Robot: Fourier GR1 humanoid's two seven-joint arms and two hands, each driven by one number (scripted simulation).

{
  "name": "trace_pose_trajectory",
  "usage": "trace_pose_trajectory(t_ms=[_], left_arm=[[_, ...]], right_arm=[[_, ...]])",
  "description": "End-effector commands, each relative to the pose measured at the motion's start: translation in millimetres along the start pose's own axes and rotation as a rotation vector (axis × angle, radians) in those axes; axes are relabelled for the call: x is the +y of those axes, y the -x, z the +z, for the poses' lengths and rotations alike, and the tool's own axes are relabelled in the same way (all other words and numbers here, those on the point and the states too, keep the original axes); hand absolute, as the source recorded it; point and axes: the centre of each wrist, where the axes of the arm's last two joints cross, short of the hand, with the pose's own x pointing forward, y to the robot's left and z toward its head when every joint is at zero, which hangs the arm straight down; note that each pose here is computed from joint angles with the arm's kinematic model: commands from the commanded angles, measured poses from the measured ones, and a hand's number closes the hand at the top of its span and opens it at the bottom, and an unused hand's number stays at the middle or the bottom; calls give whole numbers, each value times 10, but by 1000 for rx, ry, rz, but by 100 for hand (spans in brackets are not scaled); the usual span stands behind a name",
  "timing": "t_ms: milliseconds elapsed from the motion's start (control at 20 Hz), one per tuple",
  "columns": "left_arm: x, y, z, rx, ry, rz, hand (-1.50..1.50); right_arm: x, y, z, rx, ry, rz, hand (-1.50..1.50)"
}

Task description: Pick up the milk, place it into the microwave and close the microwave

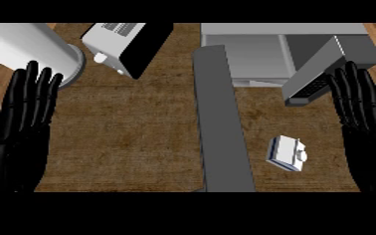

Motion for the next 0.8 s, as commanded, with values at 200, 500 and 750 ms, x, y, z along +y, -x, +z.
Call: trace_pose_trajectory(t_ms=[200,500,750], left_arm=[[67,211,2,-3,23,-16,-150],[-116,190,125,120,-70,53,-150],[-229,-64,211,110,-76,61,-150]], right_arm=[[53,86,19,-14,-31,-44,-150],[-6,-1,204,50,19,-193,-150],[-32,150,198,87,38,-200,-150]])
